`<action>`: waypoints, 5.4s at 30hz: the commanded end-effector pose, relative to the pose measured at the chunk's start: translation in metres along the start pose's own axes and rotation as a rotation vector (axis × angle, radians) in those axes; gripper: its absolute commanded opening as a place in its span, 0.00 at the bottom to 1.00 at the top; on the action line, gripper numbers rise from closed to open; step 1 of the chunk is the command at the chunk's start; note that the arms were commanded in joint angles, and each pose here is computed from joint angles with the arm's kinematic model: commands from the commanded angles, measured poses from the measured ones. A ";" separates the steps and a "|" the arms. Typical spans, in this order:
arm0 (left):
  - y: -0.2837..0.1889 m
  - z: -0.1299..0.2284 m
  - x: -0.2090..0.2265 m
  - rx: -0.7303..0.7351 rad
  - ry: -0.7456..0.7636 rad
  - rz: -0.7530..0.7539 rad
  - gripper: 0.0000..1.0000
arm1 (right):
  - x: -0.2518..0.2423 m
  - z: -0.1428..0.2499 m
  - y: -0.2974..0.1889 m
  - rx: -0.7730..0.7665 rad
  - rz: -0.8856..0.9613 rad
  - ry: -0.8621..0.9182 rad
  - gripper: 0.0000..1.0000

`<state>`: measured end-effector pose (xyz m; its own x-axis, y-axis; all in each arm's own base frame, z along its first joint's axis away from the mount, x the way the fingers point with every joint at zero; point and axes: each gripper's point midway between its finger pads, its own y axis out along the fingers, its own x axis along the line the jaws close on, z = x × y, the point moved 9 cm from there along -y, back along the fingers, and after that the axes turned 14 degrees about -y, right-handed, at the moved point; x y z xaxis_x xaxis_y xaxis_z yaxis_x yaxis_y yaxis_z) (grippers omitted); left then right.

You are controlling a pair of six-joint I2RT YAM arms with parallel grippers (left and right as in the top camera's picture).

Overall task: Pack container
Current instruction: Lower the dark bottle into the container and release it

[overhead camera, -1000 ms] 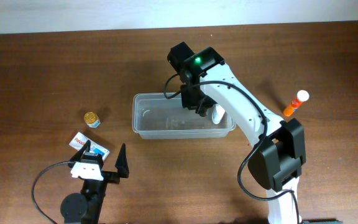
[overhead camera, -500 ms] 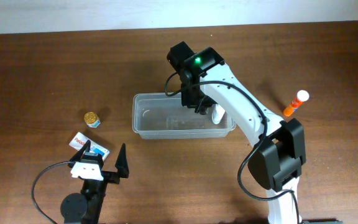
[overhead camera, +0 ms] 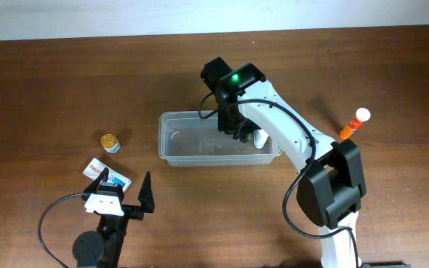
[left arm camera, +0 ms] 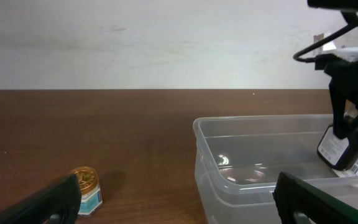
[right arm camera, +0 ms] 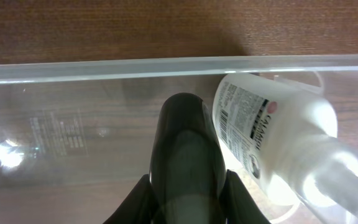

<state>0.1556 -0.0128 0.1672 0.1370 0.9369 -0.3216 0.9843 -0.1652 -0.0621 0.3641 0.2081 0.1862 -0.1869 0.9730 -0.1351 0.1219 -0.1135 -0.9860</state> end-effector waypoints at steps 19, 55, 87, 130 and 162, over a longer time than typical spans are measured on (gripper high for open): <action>0.000 0.000 0.001 -0.005 -0.002 -0.009 0.99 | 0.000 -0.002 0.020 -0.023 0.026 0.014 0.21; 0.000 0.001 0.001 -0.004 -0.002 -0.009 0.99 | 0.001 0.001 0.036 -0.022 0.030 0.014 0.31; 0.000 0.000 0.001 -0.005 -0.002 -0.009 0.99 | -0.014 -0.004 0.038 -0.018 0.033 0.002 0.43; 0.000 0.000 0.001 -0.005 -0.002 -0.009 0.99 | -0.020 -0.023 0.002 -0.112 0.087 -0.163 0.46; 0.000 0.000 0.001 -0.005 -0.002 -0.009 0.99 | -0.021 -0.033 -0.020 -0.174 0.087 -0.243 0.46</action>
<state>0.1556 -0.0128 0.1672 0.1370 0.9369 -0.3216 0.9843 -0.1652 -0.0621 0.3900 0.1967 0.1942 -0.3987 0.8869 -0.2333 0.2520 -0.1387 -0.9577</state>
